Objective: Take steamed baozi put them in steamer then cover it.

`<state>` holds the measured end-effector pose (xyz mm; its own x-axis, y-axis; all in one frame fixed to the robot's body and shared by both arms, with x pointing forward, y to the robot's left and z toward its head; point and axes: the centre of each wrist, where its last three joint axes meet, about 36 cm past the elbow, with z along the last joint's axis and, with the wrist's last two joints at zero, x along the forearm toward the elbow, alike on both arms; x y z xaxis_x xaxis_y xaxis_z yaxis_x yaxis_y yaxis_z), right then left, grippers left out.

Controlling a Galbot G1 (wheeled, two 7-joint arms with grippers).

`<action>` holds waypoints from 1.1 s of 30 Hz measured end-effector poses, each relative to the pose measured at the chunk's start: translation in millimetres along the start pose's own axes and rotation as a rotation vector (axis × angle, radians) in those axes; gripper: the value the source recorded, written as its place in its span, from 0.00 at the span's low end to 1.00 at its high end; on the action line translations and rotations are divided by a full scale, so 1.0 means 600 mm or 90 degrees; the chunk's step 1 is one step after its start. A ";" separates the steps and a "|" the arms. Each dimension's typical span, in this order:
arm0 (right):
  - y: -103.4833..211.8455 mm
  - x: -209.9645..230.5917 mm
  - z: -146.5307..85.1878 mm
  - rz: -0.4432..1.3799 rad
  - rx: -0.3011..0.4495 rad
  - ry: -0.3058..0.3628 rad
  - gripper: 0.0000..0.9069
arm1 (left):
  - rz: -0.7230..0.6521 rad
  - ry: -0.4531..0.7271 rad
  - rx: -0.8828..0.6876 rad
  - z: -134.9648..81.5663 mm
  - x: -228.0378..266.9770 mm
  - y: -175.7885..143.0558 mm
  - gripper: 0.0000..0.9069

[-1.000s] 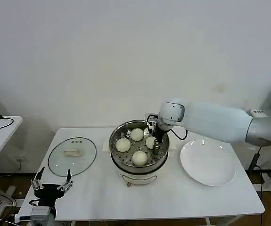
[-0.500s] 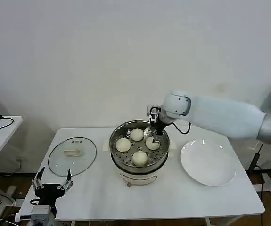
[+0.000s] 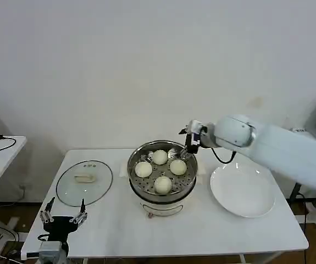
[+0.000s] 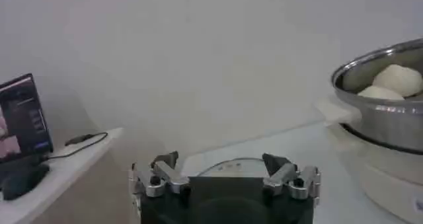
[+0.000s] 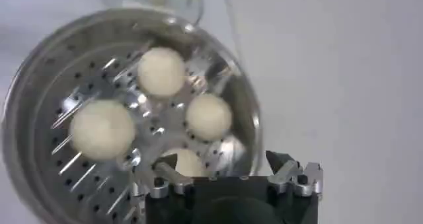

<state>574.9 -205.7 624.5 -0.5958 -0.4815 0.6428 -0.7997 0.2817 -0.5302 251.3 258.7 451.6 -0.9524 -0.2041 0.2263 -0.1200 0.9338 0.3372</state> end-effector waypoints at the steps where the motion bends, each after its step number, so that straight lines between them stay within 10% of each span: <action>1: 0.006 0.005 0.010 0.017 -0.009 -0.019 1.00 | 0.000 0.000 0.000 0.001 0.000 0.000 1.00; 19: 0.198 0.038 0.206 0.339 -0.280 -0.358 1.00 | -0.024 -0.028 -0.052 0.036 -0.020 0.003 1.00; 33: 0.411 0.177 0.400 0.558 -0.466 -0.272 1.00 | -0.028 -0.090 -0.371 0.113 -0.114 0.011 1.00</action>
<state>332.0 -386.4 429.5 -0.9925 -0.0894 -0.0839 -0.0744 0.9830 -0.1677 296.6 299.0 376.4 -0.9829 -0.1603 0.0905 -0.0248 0.6025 0.7977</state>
